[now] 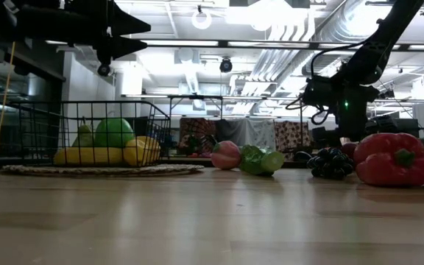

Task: Build produce basket
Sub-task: Put the red pomegranate into the black wire basket

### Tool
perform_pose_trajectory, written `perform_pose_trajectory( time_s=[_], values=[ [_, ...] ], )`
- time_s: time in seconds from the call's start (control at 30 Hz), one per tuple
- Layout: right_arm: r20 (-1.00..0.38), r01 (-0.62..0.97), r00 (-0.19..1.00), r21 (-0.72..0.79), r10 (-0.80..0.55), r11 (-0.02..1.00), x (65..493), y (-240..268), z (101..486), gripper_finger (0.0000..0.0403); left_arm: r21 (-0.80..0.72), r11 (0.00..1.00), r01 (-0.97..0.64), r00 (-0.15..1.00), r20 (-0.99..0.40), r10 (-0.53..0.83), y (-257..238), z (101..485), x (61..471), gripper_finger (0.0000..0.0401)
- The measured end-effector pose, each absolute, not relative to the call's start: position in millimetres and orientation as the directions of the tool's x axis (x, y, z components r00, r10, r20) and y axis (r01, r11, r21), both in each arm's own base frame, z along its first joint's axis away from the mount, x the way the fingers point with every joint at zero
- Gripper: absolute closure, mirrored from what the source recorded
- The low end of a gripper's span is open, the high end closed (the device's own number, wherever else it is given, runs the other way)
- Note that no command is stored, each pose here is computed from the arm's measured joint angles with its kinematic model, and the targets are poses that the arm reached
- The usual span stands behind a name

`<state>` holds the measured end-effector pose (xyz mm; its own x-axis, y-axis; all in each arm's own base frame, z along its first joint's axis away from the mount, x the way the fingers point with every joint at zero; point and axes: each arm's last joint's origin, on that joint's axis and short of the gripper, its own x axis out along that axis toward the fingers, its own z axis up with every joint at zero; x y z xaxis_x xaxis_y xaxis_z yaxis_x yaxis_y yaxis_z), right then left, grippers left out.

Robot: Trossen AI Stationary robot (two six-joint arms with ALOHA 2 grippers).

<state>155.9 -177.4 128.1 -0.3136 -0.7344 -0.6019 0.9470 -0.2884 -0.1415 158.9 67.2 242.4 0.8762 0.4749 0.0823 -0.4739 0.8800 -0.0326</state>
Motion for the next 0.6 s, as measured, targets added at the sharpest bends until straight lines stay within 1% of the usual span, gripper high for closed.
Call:
perform_pose_trajectory(
  time_s=[0.17,0.27,0.37,0.53,0.6],
  values=[
    [-0.571,0.958,-0.283,-0.134,-0.771,-0.253,163,-169,137,0.0258,-0.033,0.88,-0.474,0.876,0.083,0.475,67,242,159,0.0061],
    [-0.543,0.962,-0.269,-0.117,-0.796,-0.246,164,-164,146,0.0278,-0.033,0.88,-0.474,0.876,0.083,0.475,67,243,159,0.0061],
    [-0.54,0.971,-0.237,-0.096,-0.807,-0.22,164,-161,154,0.0287,-0.033,0.88,-0.474,0.876,0.083,0.475,67,242,159,0.0061],
    [-0.53,0.98,-0.181,-0.026,-0.828,-0.197,164,-162,165,0.0288,-0.034,0.88,-0.473,0.876,0.083,0.475,67,242,159,0.0061],
    [-0.524,0.988,-0.129,0.009,-0.842,-0.157,167,-166,169,0.0285,-0.041,0.88,-0.473,0.876,0.082,0.475,67,242,159,0.0061]
  ],
)
